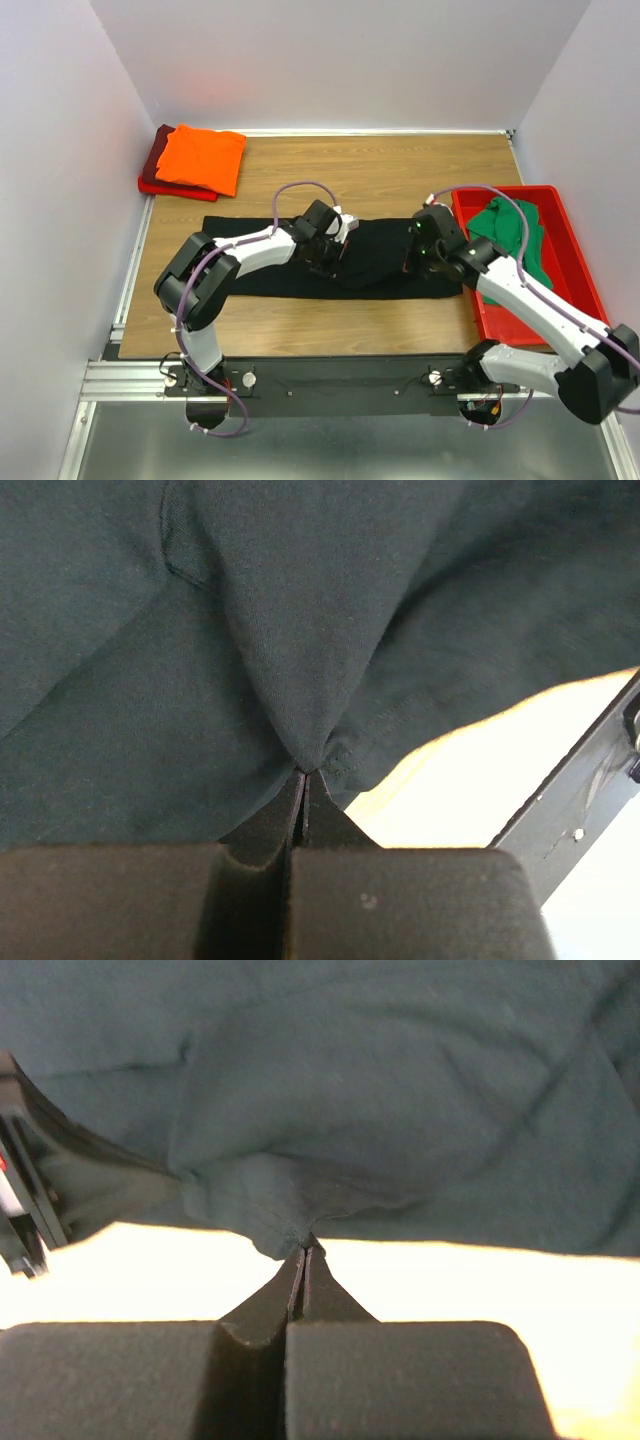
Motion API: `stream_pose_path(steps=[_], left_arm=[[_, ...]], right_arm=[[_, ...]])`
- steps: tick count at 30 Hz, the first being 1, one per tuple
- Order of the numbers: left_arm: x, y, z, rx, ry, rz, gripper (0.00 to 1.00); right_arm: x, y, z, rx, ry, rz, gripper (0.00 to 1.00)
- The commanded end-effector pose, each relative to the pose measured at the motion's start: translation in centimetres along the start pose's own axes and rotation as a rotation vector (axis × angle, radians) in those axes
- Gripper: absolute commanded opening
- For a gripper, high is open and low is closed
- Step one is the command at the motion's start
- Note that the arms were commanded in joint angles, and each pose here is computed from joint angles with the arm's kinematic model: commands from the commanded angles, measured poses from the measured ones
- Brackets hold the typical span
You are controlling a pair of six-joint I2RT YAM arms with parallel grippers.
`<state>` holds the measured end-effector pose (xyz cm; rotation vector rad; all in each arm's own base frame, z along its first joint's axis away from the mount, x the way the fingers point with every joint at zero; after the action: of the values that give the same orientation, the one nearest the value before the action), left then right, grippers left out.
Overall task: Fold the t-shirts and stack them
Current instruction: Fold the tshirt
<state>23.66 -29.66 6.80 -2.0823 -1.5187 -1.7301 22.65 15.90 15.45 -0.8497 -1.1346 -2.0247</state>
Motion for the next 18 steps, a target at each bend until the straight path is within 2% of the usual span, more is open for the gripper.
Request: stream_pose_path(steps=[1, 9, 14, 18], left_arm=[[-0.2, -0.3, -0.3, -0.002, -0.035, 0.031, 0.00], [-0.3, -0.1, -0.3, -0.003, -0.041, 0.040, 0.00], [-0.1, 0.0, -0.3, -0.021, -0.044, 0.047, 0.00], [0.8, 0.4, -0.1, -0.038, -0.011, 0.045, 0.13]], right_arm=[[1.3, -2.1, -2.8, -0.043, -0.071, 0.031, 0.00], [0.7, -4.5, -4.8, -0.066, -0.110, 0.104, 0.00], [-0.1, -4.1, -4.4, -0.038, -0.126, 0.106, 0.00], [-0.4, -3.1, -3.1, -0.013, -0.107, 0.100, 0.01]])
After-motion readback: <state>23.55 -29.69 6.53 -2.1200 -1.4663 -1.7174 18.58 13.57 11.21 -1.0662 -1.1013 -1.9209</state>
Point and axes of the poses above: each gripper's point midway between its finger pads, its own x axis back along the fingers, its own z axis along the line the jaws close on, y = z × x, the point moved 3 cm from there along x, back along the fingers, and after that the axes turned 13 degrees about -x, right-handed, at the moved point
